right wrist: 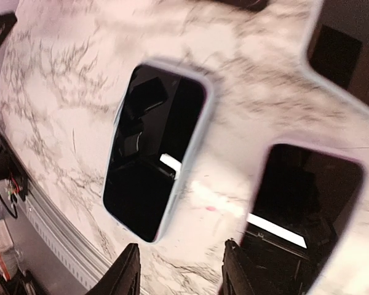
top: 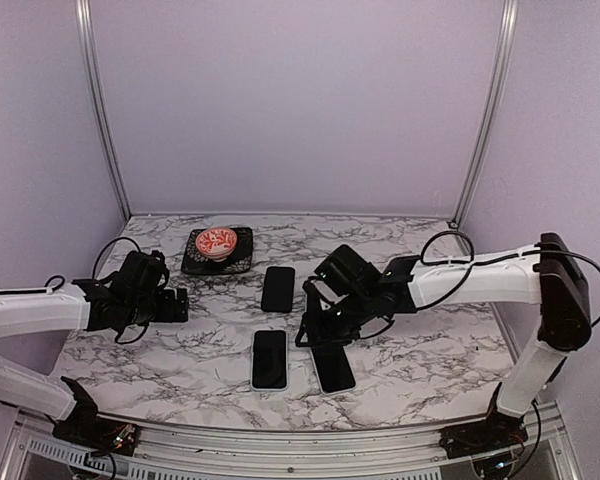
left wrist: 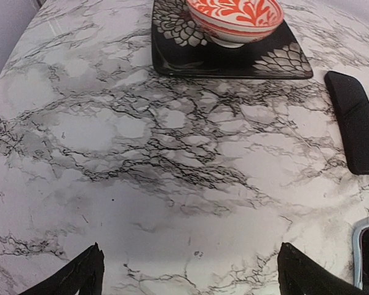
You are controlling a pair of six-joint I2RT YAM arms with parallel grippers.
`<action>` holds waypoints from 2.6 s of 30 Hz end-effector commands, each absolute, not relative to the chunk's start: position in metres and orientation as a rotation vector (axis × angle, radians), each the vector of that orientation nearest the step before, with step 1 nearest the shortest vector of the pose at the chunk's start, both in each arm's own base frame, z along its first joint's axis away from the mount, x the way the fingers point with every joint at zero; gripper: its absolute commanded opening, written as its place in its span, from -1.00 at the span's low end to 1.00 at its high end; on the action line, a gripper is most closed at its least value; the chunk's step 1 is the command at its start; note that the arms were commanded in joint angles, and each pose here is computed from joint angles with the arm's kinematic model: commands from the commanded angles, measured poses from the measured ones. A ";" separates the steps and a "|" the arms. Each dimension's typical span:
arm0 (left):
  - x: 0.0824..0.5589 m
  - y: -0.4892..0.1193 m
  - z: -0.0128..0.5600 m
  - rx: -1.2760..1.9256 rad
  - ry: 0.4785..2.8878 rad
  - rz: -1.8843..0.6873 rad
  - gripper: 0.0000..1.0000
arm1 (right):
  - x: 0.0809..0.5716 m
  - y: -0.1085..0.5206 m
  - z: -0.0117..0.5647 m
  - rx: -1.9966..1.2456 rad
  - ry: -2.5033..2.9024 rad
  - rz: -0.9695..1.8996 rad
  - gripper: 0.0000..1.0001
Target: Put the phone into the phone case
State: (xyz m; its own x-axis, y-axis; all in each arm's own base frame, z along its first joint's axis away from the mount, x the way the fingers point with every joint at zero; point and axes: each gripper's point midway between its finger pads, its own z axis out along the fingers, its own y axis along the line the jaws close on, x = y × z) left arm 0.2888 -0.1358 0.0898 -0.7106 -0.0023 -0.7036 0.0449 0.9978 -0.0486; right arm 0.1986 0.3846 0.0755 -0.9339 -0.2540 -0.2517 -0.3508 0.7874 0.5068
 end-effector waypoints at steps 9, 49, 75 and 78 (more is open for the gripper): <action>0.360 -0.094 0.146 -0.261 2.229 -0.051 0.98 | 0.220 0.203 0.043 -0.214 2.882 0.048 -0.46; 0.383 0.007 0.115 -0.376 2.331 0.215 0.98 | 0.312 0.192 0.153 -0.184 2.505 0.362 -0.30; 0.379 -0.013 0.172 -0.238 1.997 0.009 0.98 | 0.378 0.010 0.219 0.109 1.916 0.195 0.97; 0.379 -0.014 0.173 -0.239 1.980 -0.004 0.98 | 0.372 0.004 0.222 0.169 1.858 0.190 0.97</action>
